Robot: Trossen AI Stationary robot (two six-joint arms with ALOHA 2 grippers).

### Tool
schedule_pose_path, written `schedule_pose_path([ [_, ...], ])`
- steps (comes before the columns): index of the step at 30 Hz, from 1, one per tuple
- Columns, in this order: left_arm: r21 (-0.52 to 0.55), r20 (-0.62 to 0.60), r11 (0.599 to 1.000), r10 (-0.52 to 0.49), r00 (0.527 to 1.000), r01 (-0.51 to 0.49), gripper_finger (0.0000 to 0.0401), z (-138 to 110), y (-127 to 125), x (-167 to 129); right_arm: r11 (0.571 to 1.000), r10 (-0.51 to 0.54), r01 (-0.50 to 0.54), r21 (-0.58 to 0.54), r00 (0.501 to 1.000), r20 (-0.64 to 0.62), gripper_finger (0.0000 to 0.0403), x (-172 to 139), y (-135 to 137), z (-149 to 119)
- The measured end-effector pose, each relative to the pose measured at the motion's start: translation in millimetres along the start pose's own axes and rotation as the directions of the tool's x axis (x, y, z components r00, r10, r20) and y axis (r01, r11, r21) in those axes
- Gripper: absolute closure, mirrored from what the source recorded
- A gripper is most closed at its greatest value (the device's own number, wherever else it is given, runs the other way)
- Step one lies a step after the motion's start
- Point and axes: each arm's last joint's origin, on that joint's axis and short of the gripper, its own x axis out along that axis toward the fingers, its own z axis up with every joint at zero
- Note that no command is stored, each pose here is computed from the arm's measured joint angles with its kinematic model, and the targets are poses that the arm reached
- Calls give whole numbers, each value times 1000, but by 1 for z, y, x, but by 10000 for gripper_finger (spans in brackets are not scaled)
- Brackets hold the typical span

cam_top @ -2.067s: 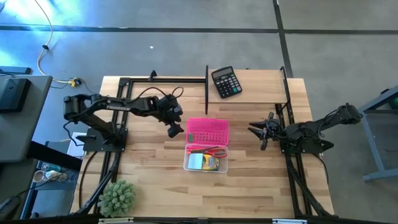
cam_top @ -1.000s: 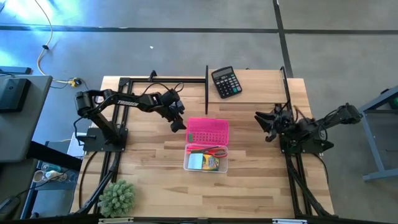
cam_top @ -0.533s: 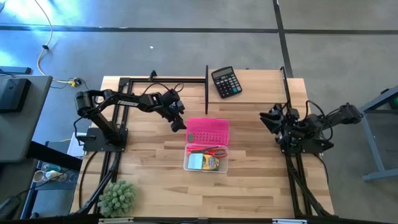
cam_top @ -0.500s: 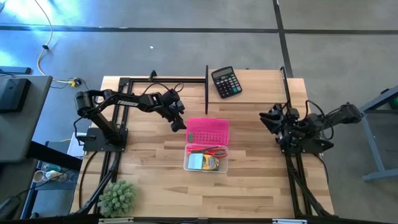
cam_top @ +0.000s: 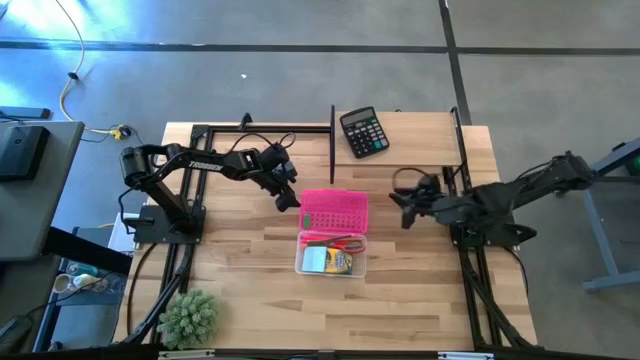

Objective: Pack school essentials
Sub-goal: Close the pink supply box

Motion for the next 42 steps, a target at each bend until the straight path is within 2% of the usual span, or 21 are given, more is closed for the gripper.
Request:
schedule_pose_path([
  [4, 14, 4, 1000, 5, 1000, -5, 71, 0, 0, 0, 997, -61, 65, 38, 992, -109, 265, 25, 2, -10],
  [9, 36, 5, 999, 7, 1000, -7, 71, 0, 0, 0, 980, -148, 174, 100, 963, -225, 216, 59, -9, -15],
  [13, 40, 10, 999, 6, 1000, -7, 71, 1, 0, 0, 980, -119, 158, 119, 952, -283, 200, 83, -13, -16],
  [16, 42, 13, 999, 5, 1000, -6, 71, 1, 0, 0, 980, -102, 147, 137, 951, -293, 199, 98, -14, -19],
  [23, 43, 15, 999, 5, 1000, -5, 71, 2, 0, 0, 966, -145, 211, 151, 922, -360, 199, 124, -22, -34],
  [35, 44, 17, 999, 4, 1000, -5, 71, 2, 0, 0, 961, -186, 251, 114, 894, -407, 200, 150, -26, -60],
  [38, 44, 17, 999, 4, 1000, -5, 71, 2, 0, 0, 961, -187, 253, 112, 893, -409, 215, 152, -26, -62],
  [42, 44, 17, 999, 4, 1000, -5, 71, 2, 0, 0, 960, -187, 254, 115, 893, -408, 254, 152, -26, -62],
])
